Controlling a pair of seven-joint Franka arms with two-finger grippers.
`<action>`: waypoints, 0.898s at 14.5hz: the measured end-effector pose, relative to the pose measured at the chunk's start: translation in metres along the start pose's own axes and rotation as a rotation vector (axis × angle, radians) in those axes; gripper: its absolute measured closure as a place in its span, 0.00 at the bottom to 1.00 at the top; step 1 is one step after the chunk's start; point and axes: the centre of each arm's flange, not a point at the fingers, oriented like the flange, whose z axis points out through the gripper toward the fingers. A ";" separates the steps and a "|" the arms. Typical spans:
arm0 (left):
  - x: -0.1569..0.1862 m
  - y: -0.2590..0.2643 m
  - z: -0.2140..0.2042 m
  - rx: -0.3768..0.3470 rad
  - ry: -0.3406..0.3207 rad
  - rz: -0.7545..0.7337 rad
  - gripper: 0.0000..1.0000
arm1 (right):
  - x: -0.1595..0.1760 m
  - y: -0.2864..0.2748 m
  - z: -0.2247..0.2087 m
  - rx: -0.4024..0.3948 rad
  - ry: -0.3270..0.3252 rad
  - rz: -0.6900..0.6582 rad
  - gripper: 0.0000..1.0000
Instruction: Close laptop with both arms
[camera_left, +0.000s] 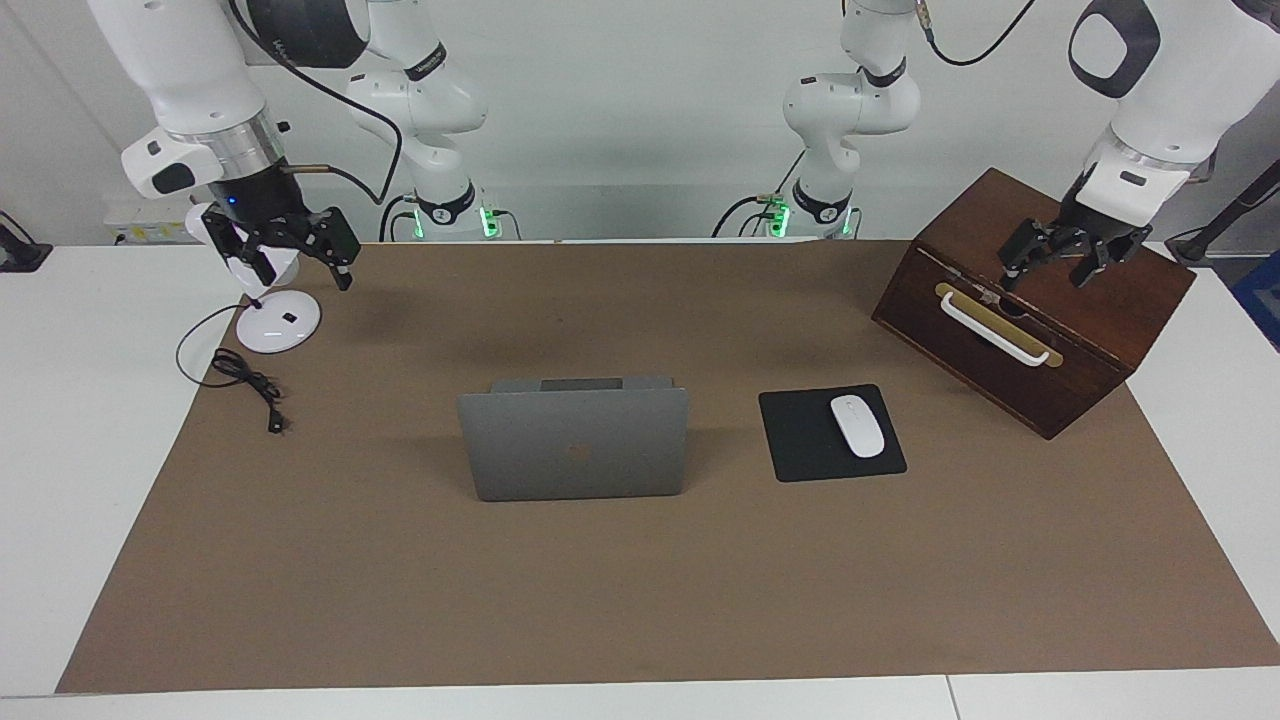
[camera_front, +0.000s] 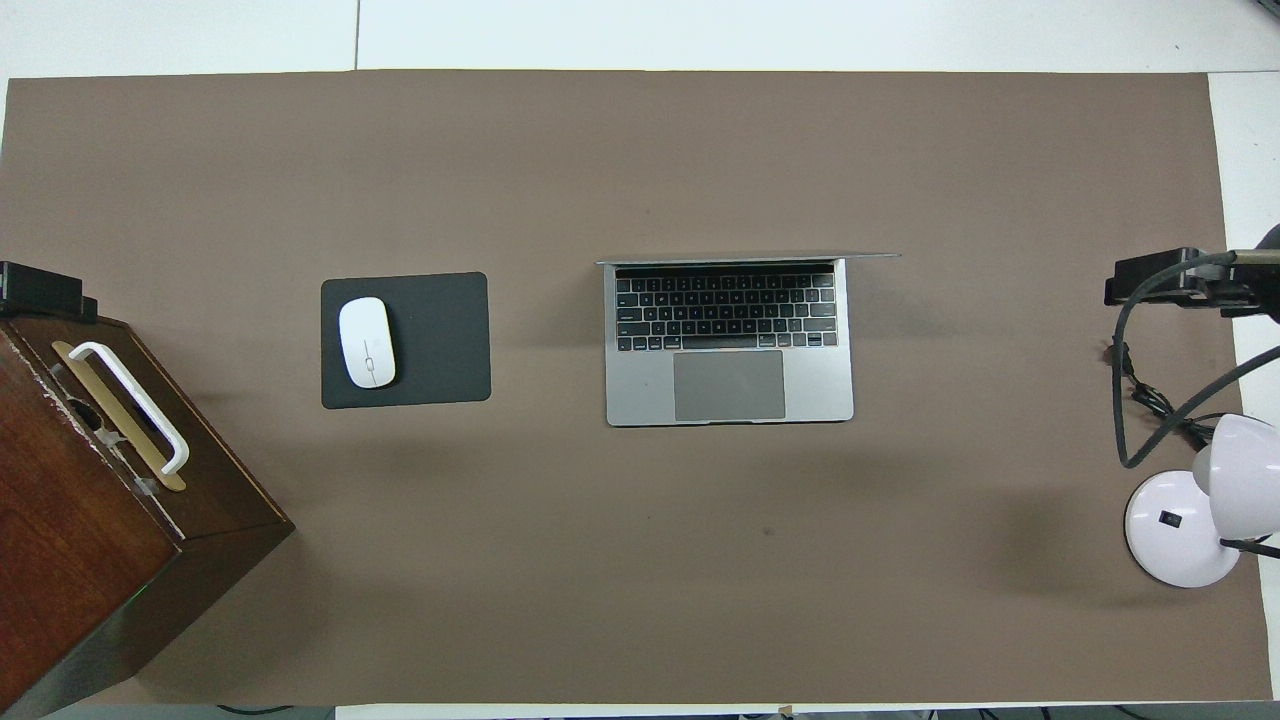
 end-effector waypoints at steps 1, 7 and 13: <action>0.000 0.000 0.000 0.000 0.000 0.000 0.00 | 0.000 0.000 0.000 -0.003 0.000 0.000 0.00; 0.000 -0.002 0.000 0.000 0.000 -0.005 0.00 | 0.000 0.001 0.000 -0.005 0.000 0.001 0.00; 0.000 -0.002 0.000 -0.003 0.000 -0.009 0.00 | 0.000 0.004 0.000 -0.006 0.000 0.006 0.00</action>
